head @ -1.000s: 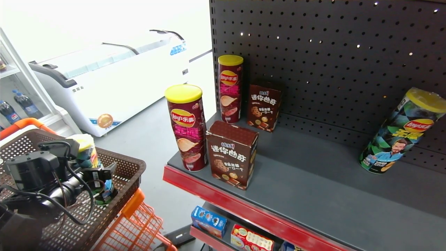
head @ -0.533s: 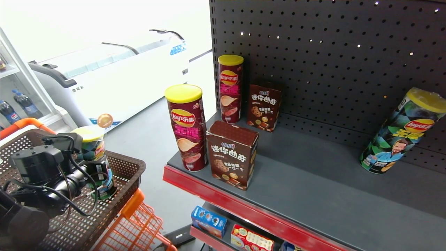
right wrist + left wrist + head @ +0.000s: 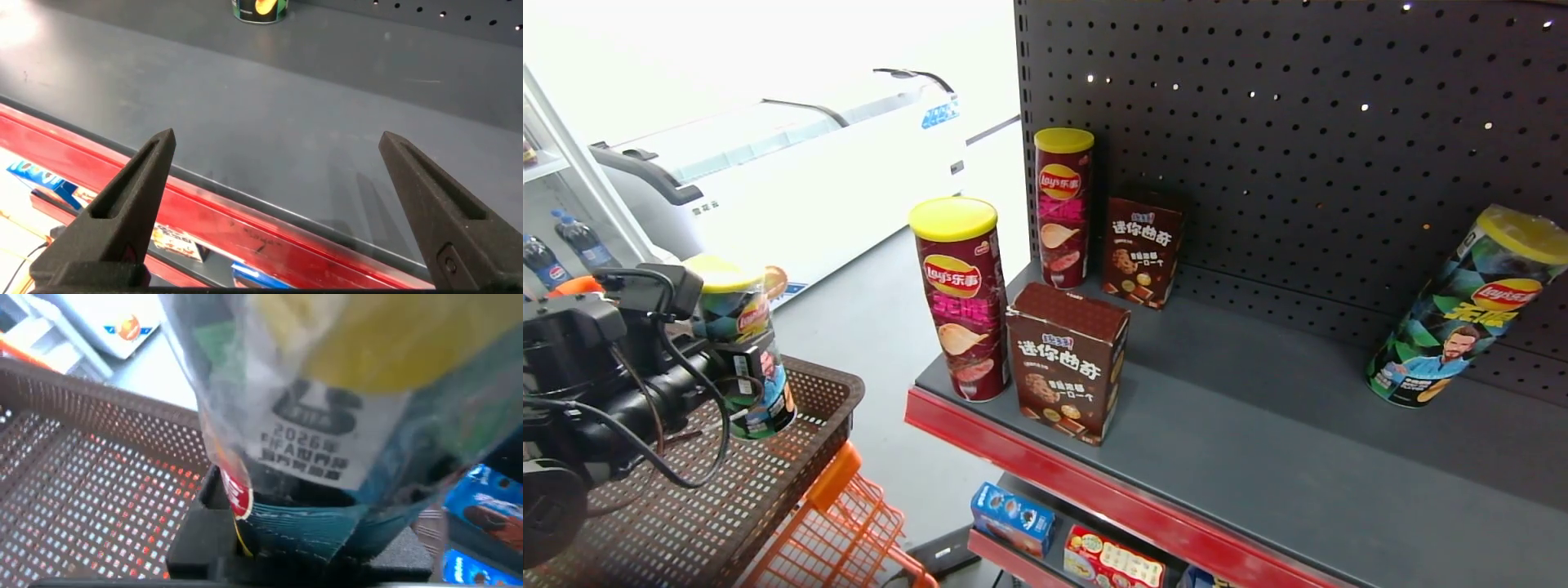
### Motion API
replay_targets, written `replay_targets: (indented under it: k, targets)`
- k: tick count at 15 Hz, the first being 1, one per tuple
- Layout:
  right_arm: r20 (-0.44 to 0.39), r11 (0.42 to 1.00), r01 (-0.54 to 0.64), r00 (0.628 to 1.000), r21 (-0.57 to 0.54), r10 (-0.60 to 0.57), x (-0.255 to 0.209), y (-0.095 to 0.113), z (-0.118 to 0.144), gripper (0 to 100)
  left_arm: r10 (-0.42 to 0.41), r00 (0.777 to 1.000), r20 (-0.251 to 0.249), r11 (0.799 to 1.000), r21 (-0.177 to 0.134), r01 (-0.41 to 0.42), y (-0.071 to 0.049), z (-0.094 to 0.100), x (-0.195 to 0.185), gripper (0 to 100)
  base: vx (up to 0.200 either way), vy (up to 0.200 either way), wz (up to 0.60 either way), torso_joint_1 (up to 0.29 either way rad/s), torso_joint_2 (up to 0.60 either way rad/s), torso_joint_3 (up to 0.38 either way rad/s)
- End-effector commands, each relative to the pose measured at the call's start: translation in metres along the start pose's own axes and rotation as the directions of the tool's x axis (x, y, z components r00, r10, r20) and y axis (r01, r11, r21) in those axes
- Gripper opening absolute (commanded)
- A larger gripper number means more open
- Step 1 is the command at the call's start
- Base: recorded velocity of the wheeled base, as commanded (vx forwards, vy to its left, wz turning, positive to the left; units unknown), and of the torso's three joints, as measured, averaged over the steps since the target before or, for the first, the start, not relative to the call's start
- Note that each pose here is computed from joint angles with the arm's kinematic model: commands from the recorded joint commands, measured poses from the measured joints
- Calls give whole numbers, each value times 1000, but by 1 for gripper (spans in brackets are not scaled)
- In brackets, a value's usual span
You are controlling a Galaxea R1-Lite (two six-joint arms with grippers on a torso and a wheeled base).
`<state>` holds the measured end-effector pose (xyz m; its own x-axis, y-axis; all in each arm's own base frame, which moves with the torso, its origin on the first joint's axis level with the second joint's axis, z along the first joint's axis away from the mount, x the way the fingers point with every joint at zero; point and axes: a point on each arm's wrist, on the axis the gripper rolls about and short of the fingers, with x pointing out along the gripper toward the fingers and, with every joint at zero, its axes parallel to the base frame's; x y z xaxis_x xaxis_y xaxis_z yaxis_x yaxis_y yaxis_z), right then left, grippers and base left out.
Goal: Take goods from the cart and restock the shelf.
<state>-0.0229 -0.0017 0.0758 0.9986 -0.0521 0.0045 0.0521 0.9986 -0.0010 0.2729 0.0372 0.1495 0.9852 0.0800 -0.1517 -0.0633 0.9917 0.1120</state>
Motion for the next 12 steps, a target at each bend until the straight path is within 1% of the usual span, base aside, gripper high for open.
replay_targets:
  k: [1,2,3,4,5,6,7,8,9,10,11,12]
  targets:
    - [-1,1000,0,1000,0,0,0,0,0,100,-88,992,95,996,19,86,-7,31,-31,0,0,0,0,0,0,0]
    - [-1,1000,0,1000,0,0,0,0,0,100,-103,989,106,995,21,102,-7,35,-36,0,0,0,0,0,0,0]
    - [-1,1000,0,1000,0,0,0,0,0,100,-112,984,137,994,26,109,-9,41,-41,0,0,0,0,0,0,0]
    - [0,1000,0,1000,0,0,0,0,0,100,-128,979,158,992,31,124,-14,45,-43,0,0,0,0,0,0,0]
    - [-1,1000,0,1000,0,0,0,0,0,100,-144,971,188,990,35,140,-16,53,-50,0,0,0,0,0,0,0]
    - [-1,1000,0,1000,0,0,0,0,0,100,-172,964,201,985,41,167,-23,55,-55,0,0,0,0,0,0,0]
    - [-1,1000,0,1000,0,0,0,0,0,100,-193,960,201,981,43,188,-28,55,-56,0,0,0,0,0,0,0]
    - [-1,1000,0,1000,0,0,0,0,0,100,-235,948,213,972,50,229,-38,58,-61,0,0,0,0,0,0,0]
    - [-1,1000,0,1000,0,0,0,0,0,100,-261,940,221,965,56,255,-43,59,-64,0,0,0,0,0,0,0]
    - [-1,1000,-2,1000,0,2,0,0,0,100,-301,932,203,954,61,295,-51,51,-70,0,0,0,0,0,0,0]
    - [-1,1000,0,1000,0,0,0,0,0,100,-392,901,184,920,63,388,-68,44,-80,0,0,0,0,0,0,0]
    - [-1,1000,0,1000,0,0,0,0,0,100,-444,878,179,895,51,443,-79,41,-87,0,0,0,0,0,0,0]
